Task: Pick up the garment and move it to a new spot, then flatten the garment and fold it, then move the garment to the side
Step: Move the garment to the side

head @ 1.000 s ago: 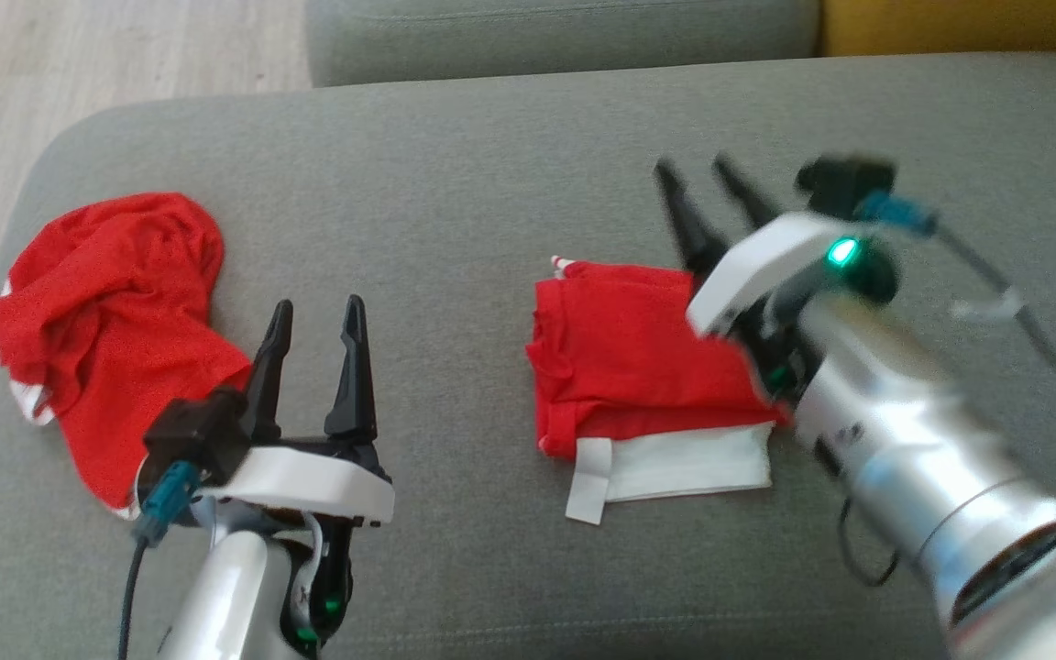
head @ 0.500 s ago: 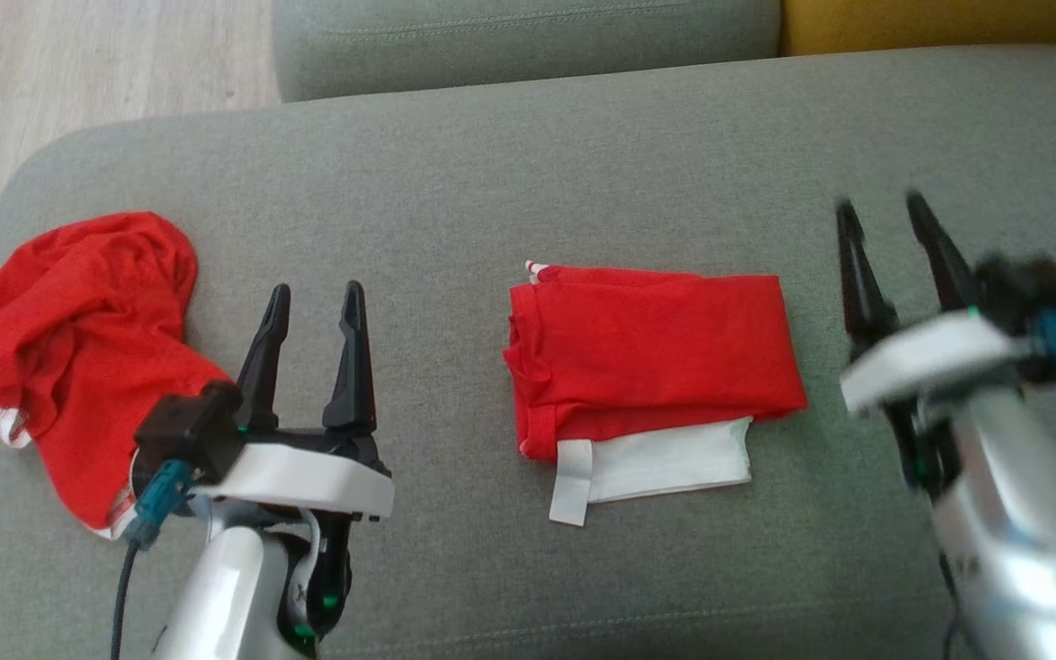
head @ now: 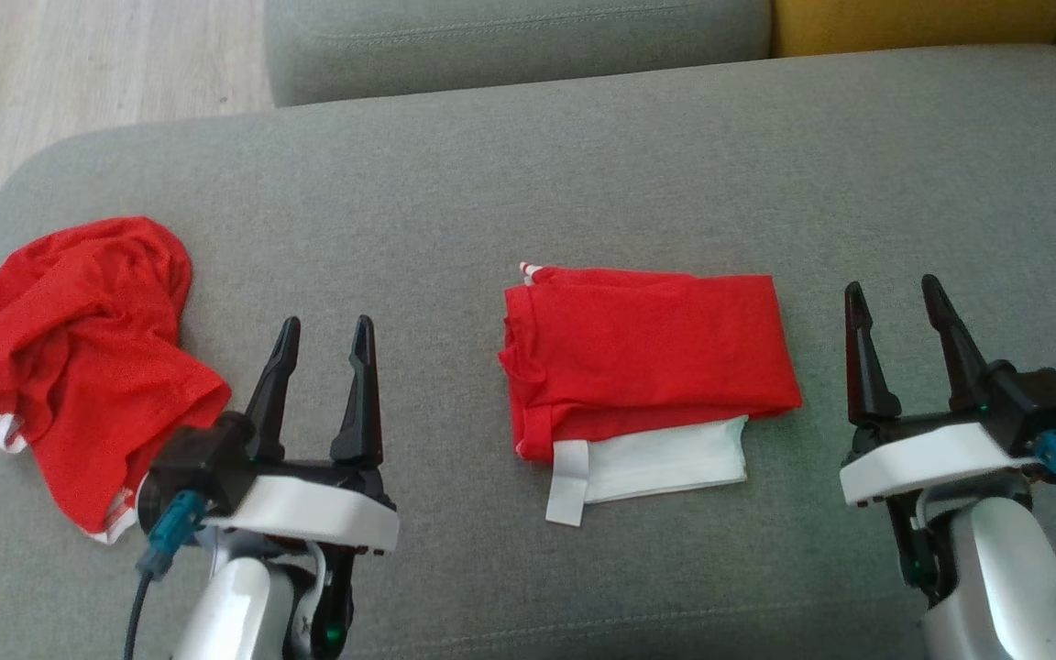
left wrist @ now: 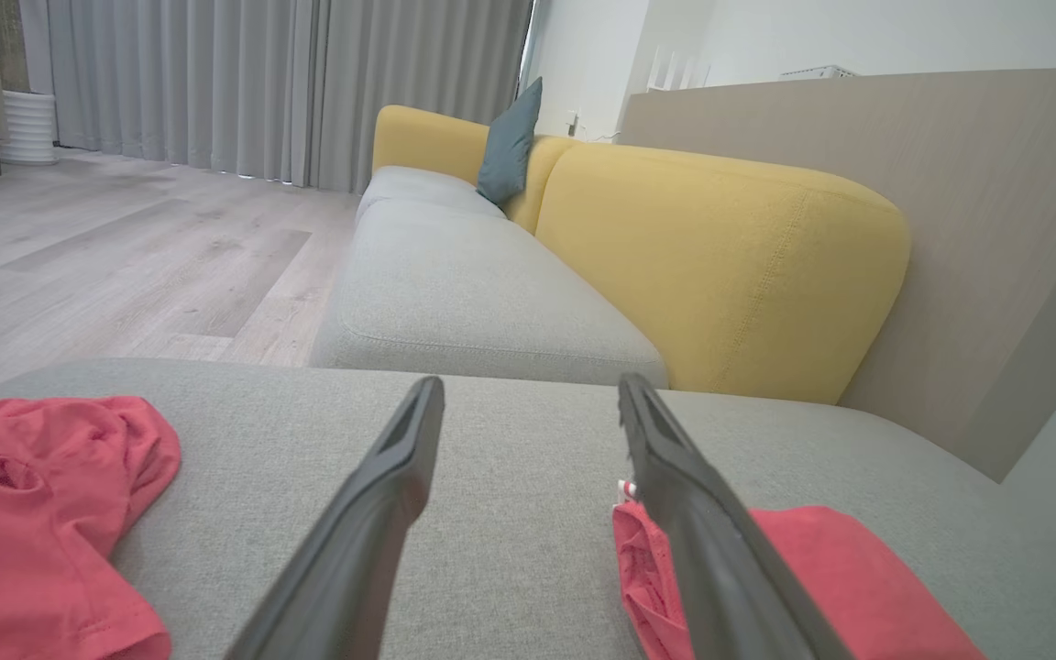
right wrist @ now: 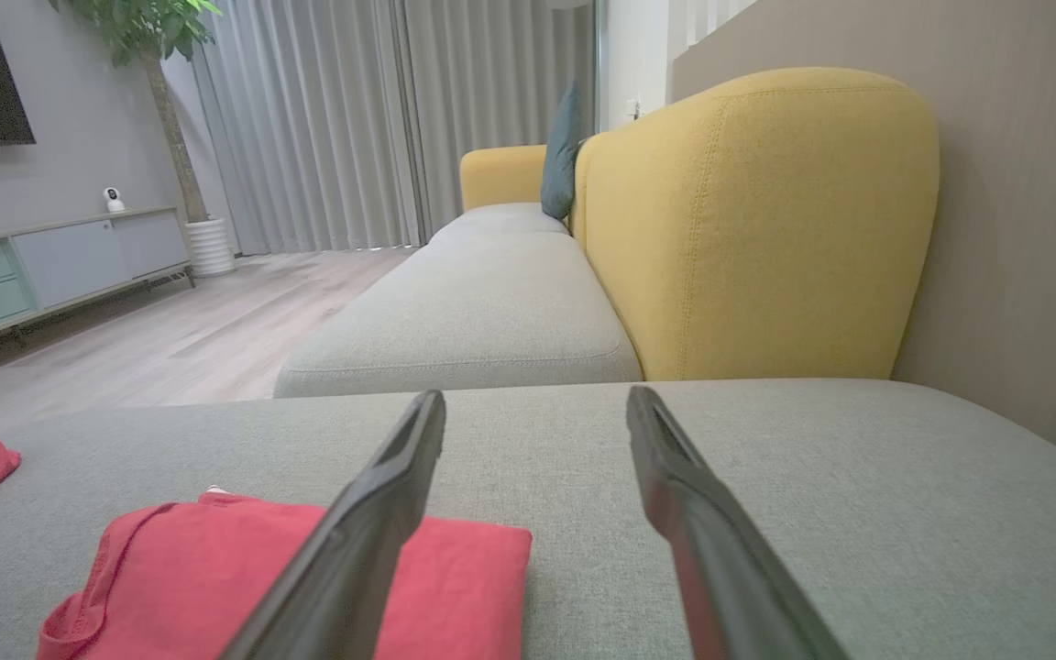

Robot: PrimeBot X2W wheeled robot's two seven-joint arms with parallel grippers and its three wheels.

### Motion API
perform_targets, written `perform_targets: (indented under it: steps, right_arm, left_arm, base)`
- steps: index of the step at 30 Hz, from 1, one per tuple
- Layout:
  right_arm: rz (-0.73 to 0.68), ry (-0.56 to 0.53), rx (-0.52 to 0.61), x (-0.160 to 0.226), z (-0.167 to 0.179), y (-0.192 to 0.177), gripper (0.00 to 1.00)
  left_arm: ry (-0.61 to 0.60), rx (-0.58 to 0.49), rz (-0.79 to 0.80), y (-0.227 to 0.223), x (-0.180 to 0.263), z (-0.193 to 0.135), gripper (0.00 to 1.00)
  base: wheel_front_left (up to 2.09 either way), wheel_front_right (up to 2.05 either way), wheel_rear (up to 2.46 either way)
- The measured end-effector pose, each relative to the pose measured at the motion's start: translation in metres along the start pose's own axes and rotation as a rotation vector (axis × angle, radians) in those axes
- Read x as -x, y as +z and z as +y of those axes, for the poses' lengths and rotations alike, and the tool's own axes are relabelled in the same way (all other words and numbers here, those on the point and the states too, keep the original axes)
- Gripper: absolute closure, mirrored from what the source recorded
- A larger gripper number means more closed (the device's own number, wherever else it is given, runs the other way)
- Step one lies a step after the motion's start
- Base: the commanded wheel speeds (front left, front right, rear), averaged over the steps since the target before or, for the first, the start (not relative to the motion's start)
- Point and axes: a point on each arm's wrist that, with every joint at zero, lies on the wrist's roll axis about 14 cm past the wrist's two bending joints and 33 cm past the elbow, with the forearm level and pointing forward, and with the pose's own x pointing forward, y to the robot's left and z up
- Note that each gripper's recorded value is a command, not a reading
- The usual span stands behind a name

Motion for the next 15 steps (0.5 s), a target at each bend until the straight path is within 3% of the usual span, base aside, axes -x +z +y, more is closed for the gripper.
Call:
perform_targets:
  steps: [7,15]
  right_arm:
    - [0.043,0.005,-0.041,-0.005,0.004,-0.010,0.00]
    - [0.307,0.012,-0.186,-0.002,0.018,-0.081,0.00]
  left_arm:
    - [0.009,0.006,0.011,-0.005,-0.003,0.005,0.00]
    - [0.020,0.006,0.012,-0.007,-0.010,0.014,0.00]
  base:
    - [0.00,0.00,0.00]
    - [0.00,0.00,0.00]
